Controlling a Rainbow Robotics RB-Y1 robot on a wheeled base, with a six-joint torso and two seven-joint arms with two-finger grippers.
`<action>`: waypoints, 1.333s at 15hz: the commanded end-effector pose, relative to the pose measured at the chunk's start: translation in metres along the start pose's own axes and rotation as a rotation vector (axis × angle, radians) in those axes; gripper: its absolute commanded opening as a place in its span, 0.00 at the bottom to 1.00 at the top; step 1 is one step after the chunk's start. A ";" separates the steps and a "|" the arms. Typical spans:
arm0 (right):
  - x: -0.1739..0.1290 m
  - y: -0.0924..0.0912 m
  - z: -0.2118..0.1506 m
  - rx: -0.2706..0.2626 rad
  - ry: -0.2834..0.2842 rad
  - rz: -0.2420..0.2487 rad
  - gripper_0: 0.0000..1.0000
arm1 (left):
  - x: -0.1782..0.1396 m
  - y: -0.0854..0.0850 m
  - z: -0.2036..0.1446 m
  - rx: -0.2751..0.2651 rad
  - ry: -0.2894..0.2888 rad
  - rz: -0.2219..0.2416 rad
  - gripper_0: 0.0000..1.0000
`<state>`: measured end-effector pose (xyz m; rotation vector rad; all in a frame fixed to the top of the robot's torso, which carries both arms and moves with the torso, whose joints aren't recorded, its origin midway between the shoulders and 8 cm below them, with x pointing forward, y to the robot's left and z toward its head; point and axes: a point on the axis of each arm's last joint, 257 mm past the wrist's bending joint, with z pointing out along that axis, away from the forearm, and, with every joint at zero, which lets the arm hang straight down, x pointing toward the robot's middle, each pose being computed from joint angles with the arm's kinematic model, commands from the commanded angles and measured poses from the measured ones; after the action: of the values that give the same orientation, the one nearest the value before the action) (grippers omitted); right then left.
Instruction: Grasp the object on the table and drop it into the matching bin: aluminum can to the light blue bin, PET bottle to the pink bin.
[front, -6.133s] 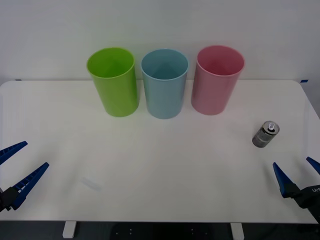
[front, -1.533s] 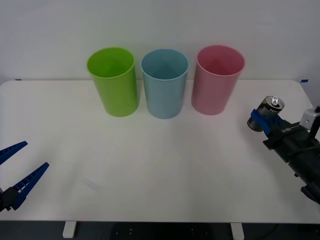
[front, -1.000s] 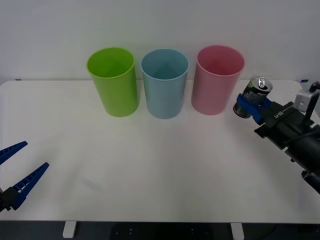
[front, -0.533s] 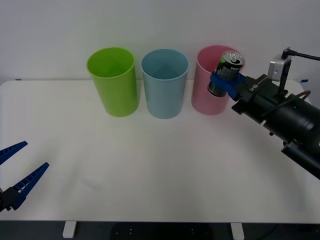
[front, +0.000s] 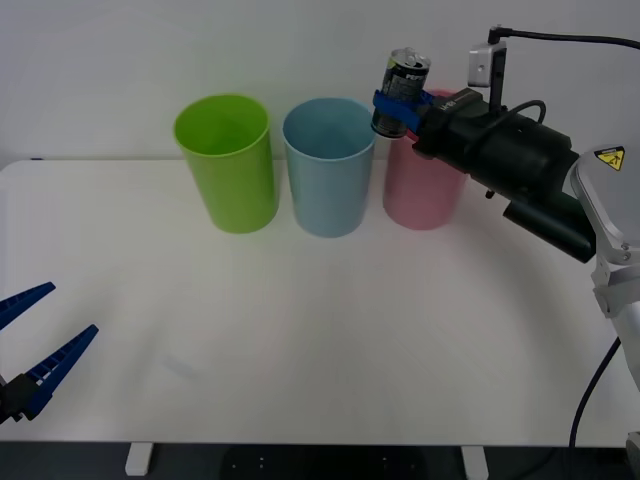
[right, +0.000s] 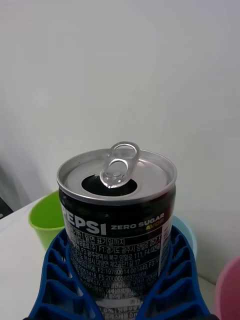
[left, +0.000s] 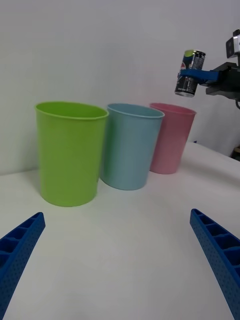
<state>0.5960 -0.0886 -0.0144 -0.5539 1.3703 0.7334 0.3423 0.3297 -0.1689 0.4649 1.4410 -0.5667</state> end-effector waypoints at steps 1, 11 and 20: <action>-0.005 -0.009 0.029 0.003 0.009 0.020 0.00 | 0.000 0.000 0.000 0.000 0.000 0.000 1.00; -0.001 -0.003 0.090 0.034 0.021 0.041 0.00 | 0.000 0.000 0.000 0.000 0.000 0.000 1.00; 0.003 0.006 0.113 0.078 0.011 0.004 0.00 | 0.000 0.000 0.000 0.000 0.000 0.000 1.00</action>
<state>0.6679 -0.0020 -0.0016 -0.4900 1.4054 0.6808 0.3423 0.3297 -0.1689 0.4649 1.4409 -0.5666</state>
